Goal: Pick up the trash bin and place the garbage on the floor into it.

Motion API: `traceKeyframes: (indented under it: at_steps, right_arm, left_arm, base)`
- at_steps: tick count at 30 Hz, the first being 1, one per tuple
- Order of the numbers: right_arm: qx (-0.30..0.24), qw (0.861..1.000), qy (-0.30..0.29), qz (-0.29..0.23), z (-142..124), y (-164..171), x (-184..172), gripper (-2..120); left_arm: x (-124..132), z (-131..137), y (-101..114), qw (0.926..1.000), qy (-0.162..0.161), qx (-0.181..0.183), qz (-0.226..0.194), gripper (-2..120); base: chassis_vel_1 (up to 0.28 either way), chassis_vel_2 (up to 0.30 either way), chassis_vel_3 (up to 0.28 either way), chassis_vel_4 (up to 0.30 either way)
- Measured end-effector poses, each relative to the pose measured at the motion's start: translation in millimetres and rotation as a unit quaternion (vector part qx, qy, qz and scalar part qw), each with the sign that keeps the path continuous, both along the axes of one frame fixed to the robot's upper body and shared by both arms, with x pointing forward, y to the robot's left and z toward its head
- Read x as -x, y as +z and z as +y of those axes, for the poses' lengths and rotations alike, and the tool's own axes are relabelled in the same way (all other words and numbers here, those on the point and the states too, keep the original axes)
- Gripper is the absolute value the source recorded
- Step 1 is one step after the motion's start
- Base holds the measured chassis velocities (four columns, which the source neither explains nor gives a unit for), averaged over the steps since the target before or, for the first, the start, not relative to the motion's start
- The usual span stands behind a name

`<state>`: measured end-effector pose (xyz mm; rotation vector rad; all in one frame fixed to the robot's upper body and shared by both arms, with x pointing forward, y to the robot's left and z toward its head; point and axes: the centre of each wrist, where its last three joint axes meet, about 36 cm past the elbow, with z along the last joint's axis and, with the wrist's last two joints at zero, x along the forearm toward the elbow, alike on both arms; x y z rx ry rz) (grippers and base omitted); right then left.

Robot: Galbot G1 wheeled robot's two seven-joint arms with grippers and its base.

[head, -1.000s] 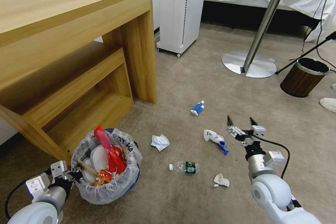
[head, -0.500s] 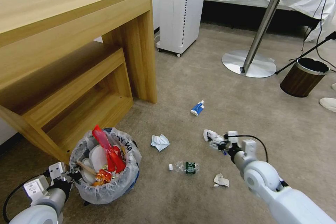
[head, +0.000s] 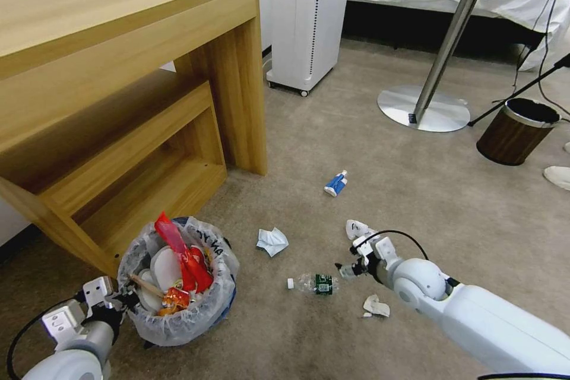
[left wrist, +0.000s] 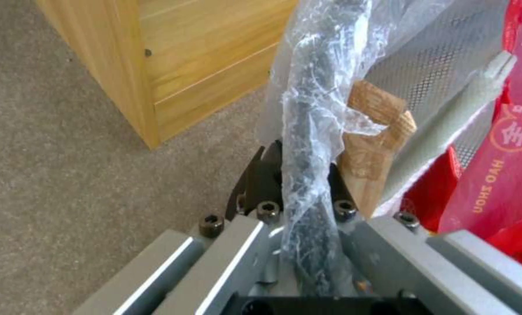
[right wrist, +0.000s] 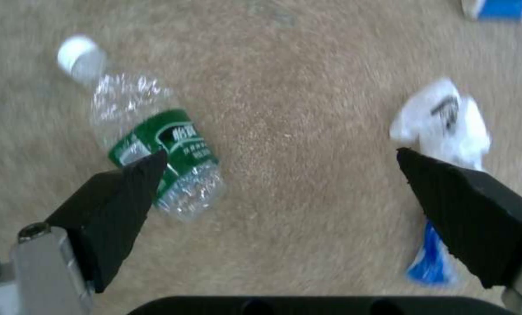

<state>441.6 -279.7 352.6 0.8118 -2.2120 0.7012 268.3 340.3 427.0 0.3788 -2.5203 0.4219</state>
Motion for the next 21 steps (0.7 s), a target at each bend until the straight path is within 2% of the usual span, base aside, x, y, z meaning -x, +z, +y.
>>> traceKeyframes:
  at_steps: [1, 5, 8, 11, 21]
  right_arm:
    - [0.000, 1.000, 0.022, 0.001, -0.9, -2.8, -2.1, 100]
    - [0.000, 0.999, 0.051, 0.000, -2.6, -10.0, -5.2, 100]
    - [-0.002, 0.995, 0.098, 0.000, -10.3, -28.0, -12.2, 100]
    - [0.004, 0.993, 0.117, 0.009, -10.8, -39.1, -15.0, 100]
    - [0.005, 0.992, 0.126, 0.016, 16.4, -72.2, -15.5, 100]
  left_arm:
    - [0.0, -0.1, -1.5, 1.0000, 0.001, 0.001, 0.000, 1]
    - [0.4, -0.3, -4.1, 1.0000, 0.003, 0.002, -0.001, 1]
    - [0.5, -1.3, -6.8, 1.0000, 0.007, 0.004, -0.003, 1]
    - [0.0, -1.9, -8.0, 0.9999, 0.009, 0.006, -0.003, 1]
    - [1.4, -1.5, -14.9, 0.9997, 0.021, 0.008, -0.004, 1]
  base:
    - [0.000, 0.000, 0.000, 0.000]
    - [0.000, 0.000, 0.000, 0.000]
    - [0.000, 0.000, 0.000, 0.000]
    - [0.000, 0.000, 0.000, 0.000]
    - [0.000, 0.000, 0.000, 0.000]
